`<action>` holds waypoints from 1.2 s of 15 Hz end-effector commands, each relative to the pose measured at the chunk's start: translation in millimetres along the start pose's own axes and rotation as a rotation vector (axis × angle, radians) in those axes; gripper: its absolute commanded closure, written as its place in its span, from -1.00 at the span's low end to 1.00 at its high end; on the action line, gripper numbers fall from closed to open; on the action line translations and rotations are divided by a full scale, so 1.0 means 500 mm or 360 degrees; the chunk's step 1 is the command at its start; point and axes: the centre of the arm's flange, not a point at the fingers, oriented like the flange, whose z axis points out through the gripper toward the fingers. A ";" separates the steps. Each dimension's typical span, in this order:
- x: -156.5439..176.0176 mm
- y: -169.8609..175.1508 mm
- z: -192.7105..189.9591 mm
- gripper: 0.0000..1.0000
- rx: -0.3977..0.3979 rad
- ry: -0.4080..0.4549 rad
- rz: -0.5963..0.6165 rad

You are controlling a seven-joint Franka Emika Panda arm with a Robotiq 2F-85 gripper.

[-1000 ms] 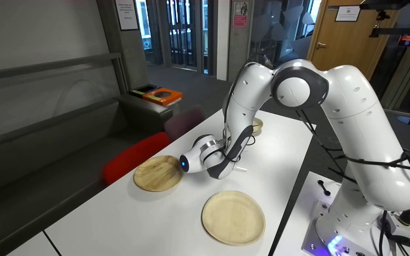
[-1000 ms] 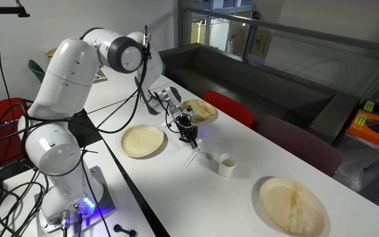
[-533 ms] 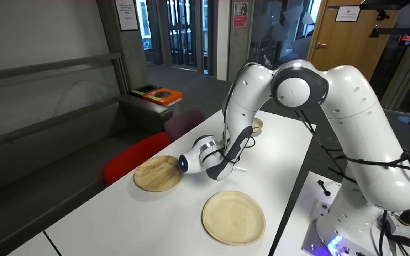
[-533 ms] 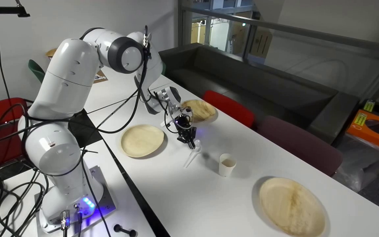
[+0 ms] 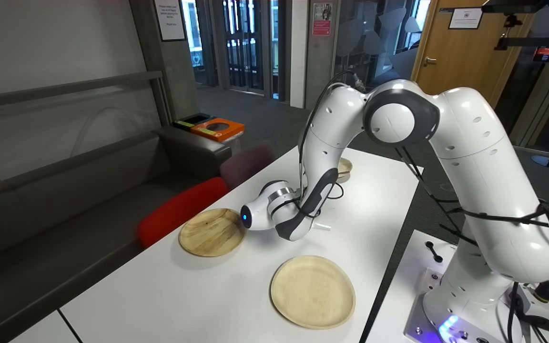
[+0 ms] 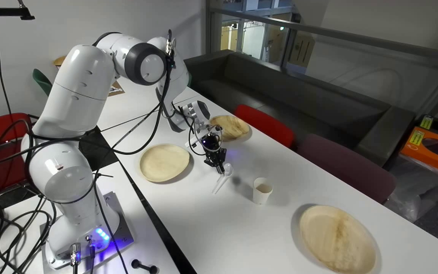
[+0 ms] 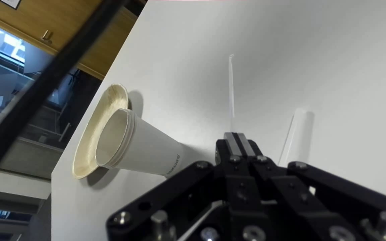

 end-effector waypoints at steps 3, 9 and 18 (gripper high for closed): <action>-0.025 0.004 -0.007 0.99 0.0051 -0.0063 0.0236; -0.022 -0.009 -0.003 0.99 0.0126 -0.0126 0.0415; 0.033 0.005 0.040 0.99 0.0132 -0.0227 0.0452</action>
